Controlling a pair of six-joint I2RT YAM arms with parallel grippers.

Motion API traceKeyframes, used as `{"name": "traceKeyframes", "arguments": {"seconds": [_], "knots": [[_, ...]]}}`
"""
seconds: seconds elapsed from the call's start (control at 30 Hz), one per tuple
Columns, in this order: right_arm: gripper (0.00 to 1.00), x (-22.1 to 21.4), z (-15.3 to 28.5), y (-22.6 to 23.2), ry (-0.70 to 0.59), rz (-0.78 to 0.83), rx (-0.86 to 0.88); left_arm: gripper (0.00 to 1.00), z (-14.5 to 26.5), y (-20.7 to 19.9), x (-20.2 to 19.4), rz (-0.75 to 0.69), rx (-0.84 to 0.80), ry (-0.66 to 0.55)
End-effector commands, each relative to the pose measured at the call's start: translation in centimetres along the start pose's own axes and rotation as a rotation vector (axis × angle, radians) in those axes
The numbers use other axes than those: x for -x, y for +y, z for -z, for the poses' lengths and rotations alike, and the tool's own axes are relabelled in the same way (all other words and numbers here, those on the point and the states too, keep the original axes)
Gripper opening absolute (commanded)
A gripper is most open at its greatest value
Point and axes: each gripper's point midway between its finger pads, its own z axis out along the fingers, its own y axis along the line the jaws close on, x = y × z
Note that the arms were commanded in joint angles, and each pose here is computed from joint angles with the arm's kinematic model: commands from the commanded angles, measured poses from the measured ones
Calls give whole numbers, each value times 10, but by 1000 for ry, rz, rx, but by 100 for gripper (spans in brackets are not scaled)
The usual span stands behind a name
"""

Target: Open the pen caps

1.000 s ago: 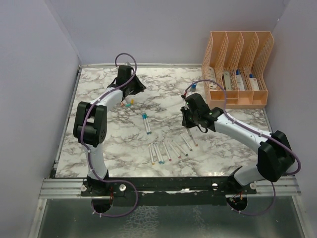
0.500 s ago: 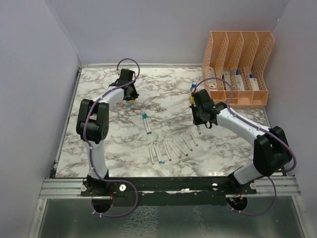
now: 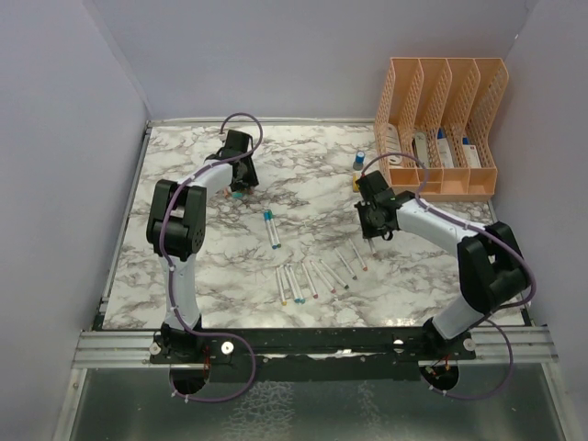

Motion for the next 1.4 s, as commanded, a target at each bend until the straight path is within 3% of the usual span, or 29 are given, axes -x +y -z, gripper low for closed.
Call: {"name": "traceKeyframes", "arguments": {"seconds": [0.0,0.1,0.43,0.67,0.73,0.8,0.87,0.9,1.07,1.37], "knots": [[1,-11,-9,3,38,1,24,46,3,5,6,3,14,0],[3,-15,-13,4,58,0,27,48,13,1,16,13,-4,-18],[21,-26,-22,7,108,-7,37,49,85,-36,58,82,-184,-131],[32,-19,-20,5,101,-6,19,69,129,-47,63,127,-294,-202],[34,-4,-13,5,57,-12,18,74,147,-52,68,135,-338,-239],[41,18,-1,6,-6,-18,24,79,159,-56,65,140,-382,-252],[48,42,11,12,-70,-14,52,91,169,-60,62,148,-426,-254],[51,52,17,16,-94,-4,78,98,172,-62,59,151,-446,-249],[63,86,29,53,-164,59,221,99,188,-69,52,185,-529,-251],[68,87,13,160,-158,219,283,99,210,-46,56,230,-493,-311]]}}
